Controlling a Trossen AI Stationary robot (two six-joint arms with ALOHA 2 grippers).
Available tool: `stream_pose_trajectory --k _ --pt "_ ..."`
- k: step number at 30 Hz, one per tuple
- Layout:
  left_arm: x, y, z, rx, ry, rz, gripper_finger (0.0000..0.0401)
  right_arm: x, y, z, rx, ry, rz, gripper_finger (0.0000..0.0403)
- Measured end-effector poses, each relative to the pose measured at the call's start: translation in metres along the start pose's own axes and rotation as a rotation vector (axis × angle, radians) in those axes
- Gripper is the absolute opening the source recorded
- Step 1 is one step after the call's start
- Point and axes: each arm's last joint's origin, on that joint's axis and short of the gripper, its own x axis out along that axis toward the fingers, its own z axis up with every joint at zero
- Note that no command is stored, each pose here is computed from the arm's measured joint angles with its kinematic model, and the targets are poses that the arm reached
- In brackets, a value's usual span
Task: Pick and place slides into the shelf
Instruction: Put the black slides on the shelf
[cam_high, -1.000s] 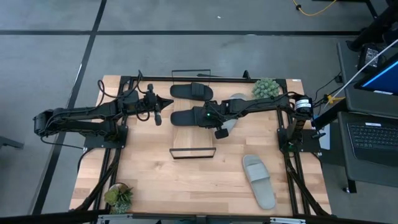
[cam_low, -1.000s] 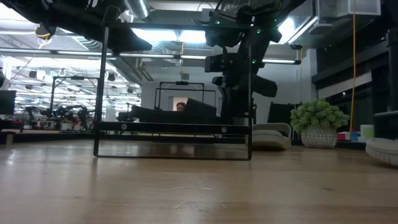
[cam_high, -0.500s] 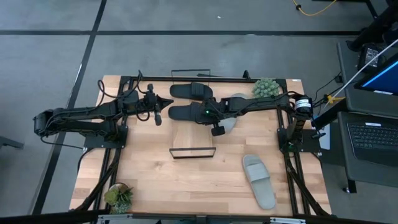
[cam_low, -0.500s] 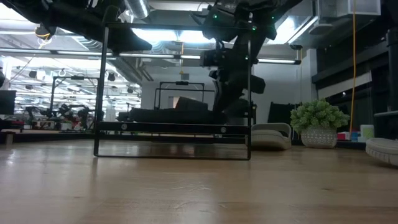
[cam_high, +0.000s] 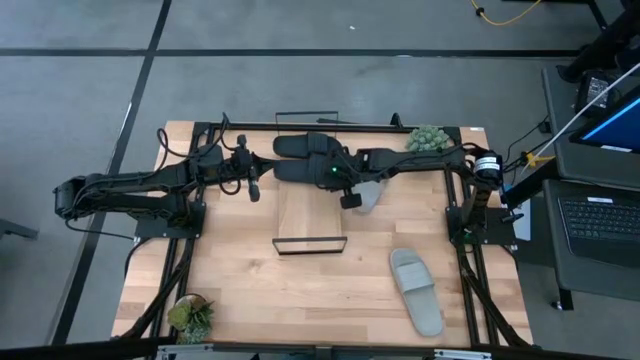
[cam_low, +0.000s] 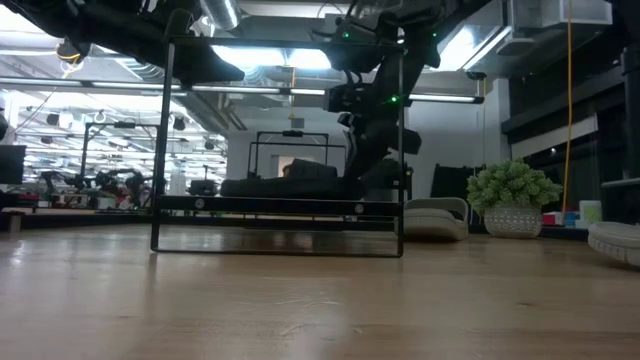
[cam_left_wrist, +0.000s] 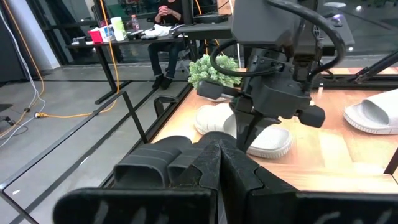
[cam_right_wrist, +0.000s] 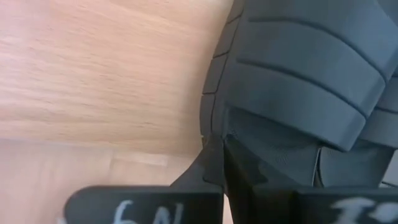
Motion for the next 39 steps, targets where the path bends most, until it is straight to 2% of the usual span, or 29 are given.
stream_pose_trajectory --k 8,29,39 --pt "0.000 0.000 0.000 0.000 0.001 0.000 0.0000 0.000 -0.001 0.003 -0.079 -0.046 0.006 0.0000" --pt "0.000 0.000 0.000 0.000 0.000 -0.012 0.0000 0.002 -0.015 -0.003 -0.046 -0.057 -0.007 0.0001" --pt "0.000 0.000 0.000 0.000 0.003 -0.012 0.0000 0.002 -0.015 -0.003 -0.046 -0.057 -0.008 0.0057"
